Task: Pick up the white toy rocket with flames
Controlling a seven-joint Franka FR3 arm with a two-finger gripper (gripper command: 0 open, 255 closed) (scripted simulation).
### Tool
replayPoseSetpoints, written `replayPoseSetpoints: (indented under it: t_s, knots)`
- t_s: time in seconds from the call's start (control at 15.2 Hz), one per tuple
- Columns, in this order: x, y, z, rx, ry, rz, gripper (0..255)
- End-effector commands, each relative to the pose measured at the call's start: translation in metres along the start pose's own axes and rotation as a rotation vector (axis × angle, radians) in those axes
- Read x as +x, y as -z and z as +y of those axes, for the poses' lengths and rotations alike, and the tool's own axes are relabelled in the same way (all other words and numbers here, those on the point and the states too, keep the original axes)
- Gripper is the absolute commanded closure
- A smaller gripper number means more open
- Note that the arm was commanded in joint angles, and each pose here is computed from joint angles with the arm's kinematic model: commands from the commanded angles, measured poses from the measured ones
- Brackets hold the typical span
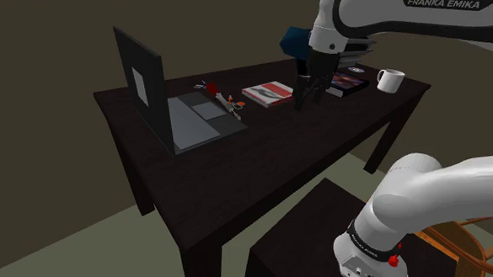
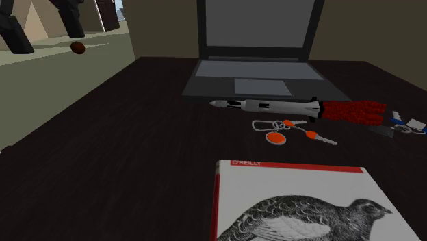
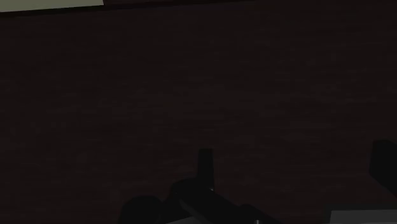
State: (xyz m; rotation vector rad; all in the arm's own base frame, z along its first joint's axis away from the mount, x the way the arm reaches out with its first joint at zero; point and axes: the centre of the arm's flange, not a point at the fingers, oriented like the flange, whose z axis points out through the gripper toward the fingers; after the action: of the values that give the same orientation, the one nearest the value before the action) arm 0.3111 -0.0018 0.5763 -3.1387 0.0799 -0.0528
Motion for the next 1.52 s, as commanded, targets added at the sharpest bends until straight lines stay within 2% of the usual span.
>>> replayPoseSetpoints:
  t_s: [0.0,1.45]
  knots:
    - [0.000,0.000,0.000,0.000,0.000,0.000,0]
    - [0.285,-0.067,-0.016,0.034,0.133,-0.023,0]
